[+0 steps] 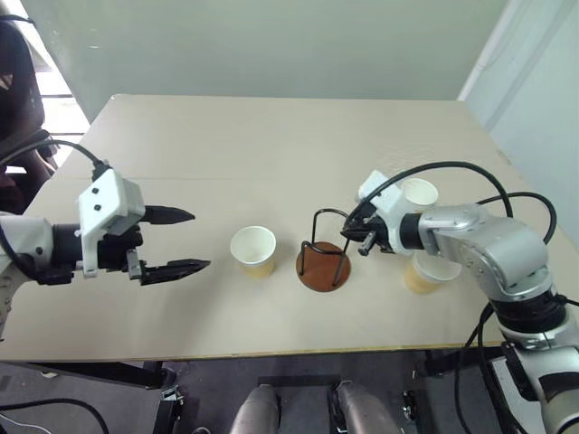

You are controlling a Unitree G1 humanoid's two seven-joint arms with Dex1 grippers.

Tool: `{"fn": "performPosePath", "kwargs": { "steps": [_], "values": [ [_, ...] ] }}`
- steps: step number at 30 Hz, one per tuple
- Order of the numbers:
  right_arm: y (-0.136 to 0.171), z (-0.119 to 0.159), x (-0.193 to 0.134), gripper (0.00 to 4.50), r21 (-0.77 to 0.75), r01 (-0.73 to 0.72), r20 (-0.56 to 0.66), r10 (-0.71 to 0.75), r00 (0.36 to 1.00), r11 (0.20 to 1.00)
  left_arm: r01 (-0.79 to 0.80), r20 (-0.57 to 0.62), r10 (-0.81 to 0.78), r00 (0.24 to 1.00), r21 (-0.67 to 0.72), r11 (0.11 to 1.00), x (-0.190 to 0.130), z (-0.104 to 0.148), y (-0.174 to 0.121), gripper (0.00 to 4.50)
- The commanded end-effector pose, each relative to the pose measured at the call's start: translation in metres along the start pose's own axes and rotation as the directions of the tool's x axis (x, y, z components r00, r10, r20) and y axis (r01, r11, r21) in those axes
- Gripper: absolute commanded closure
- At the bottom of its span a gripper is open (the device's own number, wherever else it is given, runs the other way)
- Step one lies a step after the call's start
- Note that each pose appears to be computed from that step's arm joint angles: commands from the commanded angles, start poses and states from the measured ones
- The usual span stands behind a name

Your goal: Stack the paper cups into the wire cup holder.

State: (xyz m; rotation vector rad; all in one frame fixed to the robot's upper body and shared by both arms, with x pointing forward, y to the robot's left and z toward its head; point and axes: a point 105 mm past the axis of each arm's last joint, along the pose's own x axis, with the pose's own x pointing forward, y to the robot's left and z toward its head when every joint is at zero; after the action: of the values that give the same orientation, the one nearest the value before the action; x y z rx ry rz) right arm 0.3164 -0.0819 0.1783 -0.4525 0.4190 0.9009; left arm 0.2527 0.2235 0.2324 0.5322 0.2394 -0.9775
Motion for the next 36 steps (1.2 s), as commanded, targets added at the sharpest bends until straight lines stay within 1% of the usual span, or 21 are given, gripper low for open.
{"fn": "performPosePath", "kwargs": {
  "steps": [1, 6, 13, 16, 23, 26, 28, 31, 33, 36],
  "values": [
    [0.022, 0.003, 0.0, 4.45, -0.045, -0.096, 0.018, 0.097, 0.995, 0.994, -0.01, 0.01, 0.01, 1.0, 0.041, 0.999, -0.003, 0.008, 0.002, 0.0],
    [0.033, -0.001, 0.002, 4.45, -0.071, -0.148, 0.014, 0.149, 0.989, 0.986, -0.009, 0.008, 0.008, 1.0, 0.041, 0.999, -0.002, 0.008, 0.002, 0.0],
    [0.031, -0.003, 0.009, 4.45, -0.145, -0.153, -0.004, 0.154, 0.988, 0.978, -0.01, 0.006, 0.01, 1.0, 0.04, 0.999, -0.003, 0.008, 0.002, 0.0],
    [0.029, -0.004, 0.013, 3.67, -0.17, -0.158, -0.01, 0.159, 0.987, 0.973, -0.012, 0.004, 0.012, 1.0, 0.04, 0.999, -0.004, 0.008, 0.002, 0.0],
    [0.022, -0.001, 0.014, 1.18, -0.206, -0.151, -0.009, 0.152, 0.988, 0.967, -0.018, 0.0, 0.018, 1.0, 0.038, 0.999, -0.005, 0.009, 0.001, 0.0],
    [0.01, 0.009, 0.003, 0.12, -0.243, -0.132, 0.013, 0.139, 0.99, 0.961, -0.019, 0.0, 0.019, 1.0, 0.038, 0.999, -0.005, 0.008, 0.002, 0.0],
    [0.002, 0.016, -0.012, 0.12, -0.302, -0.137, 0.021, 0.151, 0.988, 0.943, -0.016, 0.001, 0.016, 1.0, 0.04, 0.999, -0.005, 0.008, 0.003, 0.0],
    [-0.008, 0.023, -0.026, 0.12, -0.352, -0.135, 0.02, 0.152, 0.988, 0.926, -0.011, 0.004, 0.011, 1.0, 0.043, 0.999, -0.003, 0.009, 0.004, 0.0],
    [-0.015, 0.032, -0.042, 0.12, -0.407, -0.134, 0.03, 0.16, 0.987, 0.903, -0.003, 0.011, 0.002, 1.0, 0.049, 0.999, -0.001, 0.01, 0.005, 0.0],
    [-0.019, 0.042, -0.059, 0.12, -0.462, -0.141, 0.037, 0.178, 0.983, 0.875, 0.004, 0.014, -0.005, 1.0, 0.054, 0.999, 0.001, 0.01, 0.007, 0.0]
  ]
}}
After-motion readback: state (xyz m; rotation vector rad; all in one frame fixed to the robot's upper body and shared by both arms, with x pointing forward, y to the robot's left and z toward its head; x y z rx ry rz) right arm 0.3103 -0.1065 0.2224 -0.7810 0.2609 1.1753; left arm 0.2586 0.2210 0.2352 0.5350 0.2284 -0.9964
